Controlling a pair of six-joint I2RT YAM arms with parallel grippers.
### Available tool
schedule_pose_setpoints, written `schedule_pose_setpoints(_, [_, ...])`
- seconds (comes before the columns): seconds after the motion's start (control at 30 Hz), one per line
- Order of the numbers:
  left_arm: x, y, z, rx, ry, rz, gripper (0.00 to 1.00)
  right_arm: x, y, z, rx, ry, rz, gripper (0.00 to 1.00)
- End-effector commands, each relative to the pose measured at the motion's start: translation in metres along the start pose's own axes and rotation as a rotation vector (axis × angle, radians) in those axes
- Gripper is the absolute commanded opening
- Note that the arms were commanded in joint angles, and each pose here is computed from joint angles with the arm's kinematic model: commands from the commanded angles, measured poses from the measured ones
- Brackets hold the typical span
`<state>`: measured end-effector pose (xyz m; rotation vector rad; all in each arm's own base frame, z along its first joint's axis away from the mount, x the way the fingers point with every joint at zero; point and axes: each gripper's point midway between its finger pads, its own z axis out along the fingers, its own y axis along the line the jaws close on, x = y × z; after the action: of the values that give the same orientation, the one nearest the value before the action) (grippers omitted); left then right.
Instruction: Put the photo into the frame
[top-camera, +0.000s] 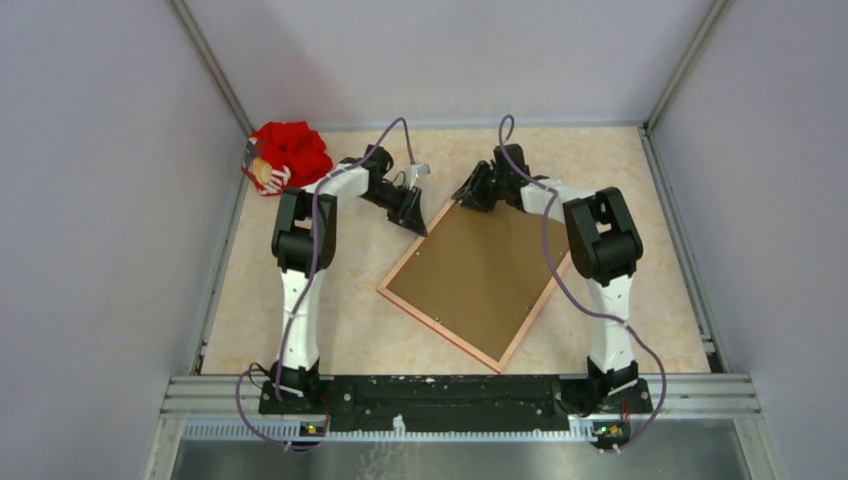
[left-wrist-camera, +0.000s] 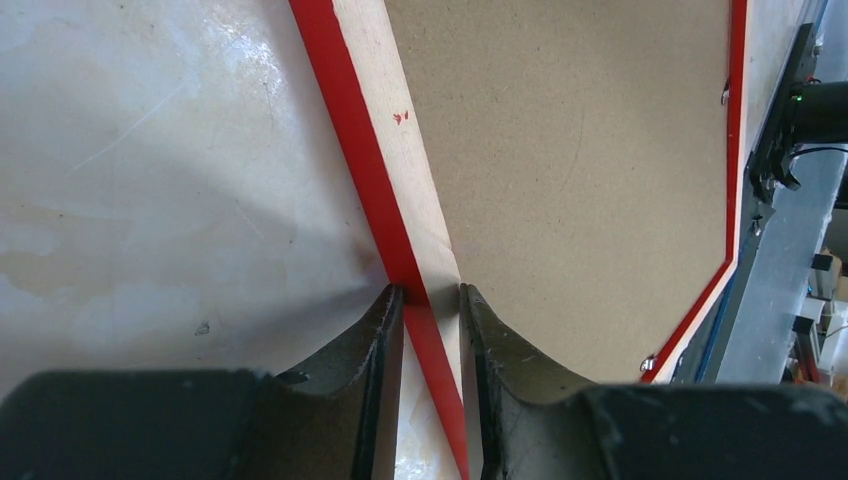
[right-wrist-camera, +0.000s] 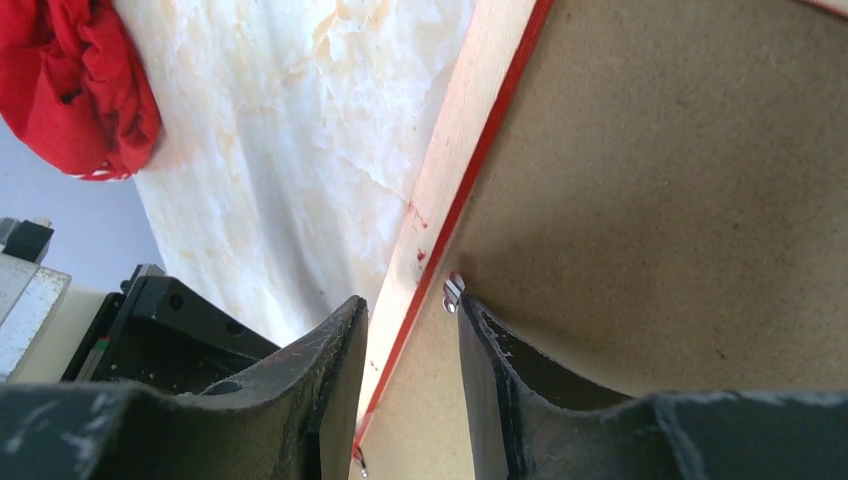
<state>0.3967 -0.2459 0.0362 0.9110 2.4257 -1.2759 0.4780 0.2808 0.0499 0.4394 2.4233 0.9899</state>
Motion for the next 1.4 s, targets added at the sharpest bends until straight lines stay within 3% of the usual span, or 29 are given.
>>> schedule_pose_setpoints(0.0, [0.007,0.001,0.01,-0.013,0.031,0.041,0.3,-0.011,-0.007,0.008,0.02,-0.019,-0.005,0.39])
schedule_pose_setpoints(0.63, [0.018,-0.009,0.016,0.019,0.071,0.069,0.26,-0.007,0.008,0.03,-0.055,0.064,-0.08,0.37])
schedule_pose_setpoints(0.87, [0.039,-0.026,0.012,0.061,0.104,0.077,0.27,0.044,0.032,0.038,-0.12,0.195,-0.169,0.36])
schedule_pose_setpoints(1.03, [0.049,-0.048,-0.007,0.082,0.103,0.104,0.33,0.092,0.048,0.028,-0.19,0.304,-0.206,0.36])
schedule_pose_setpoints(1.17, [0.044,-0.034,-0.031,0.029,0.038,0.056,0.39,0.101,0.054,0.013,-0.204,0.286,-0.195,0.36])
schedule_pose_setpoints(1.37, [0.028,-0.004,-0.043,-0.003,-0.06,-0.07,0.4,0.074,0.072,0.001,-0.229,0.201,-0.194,0.36])
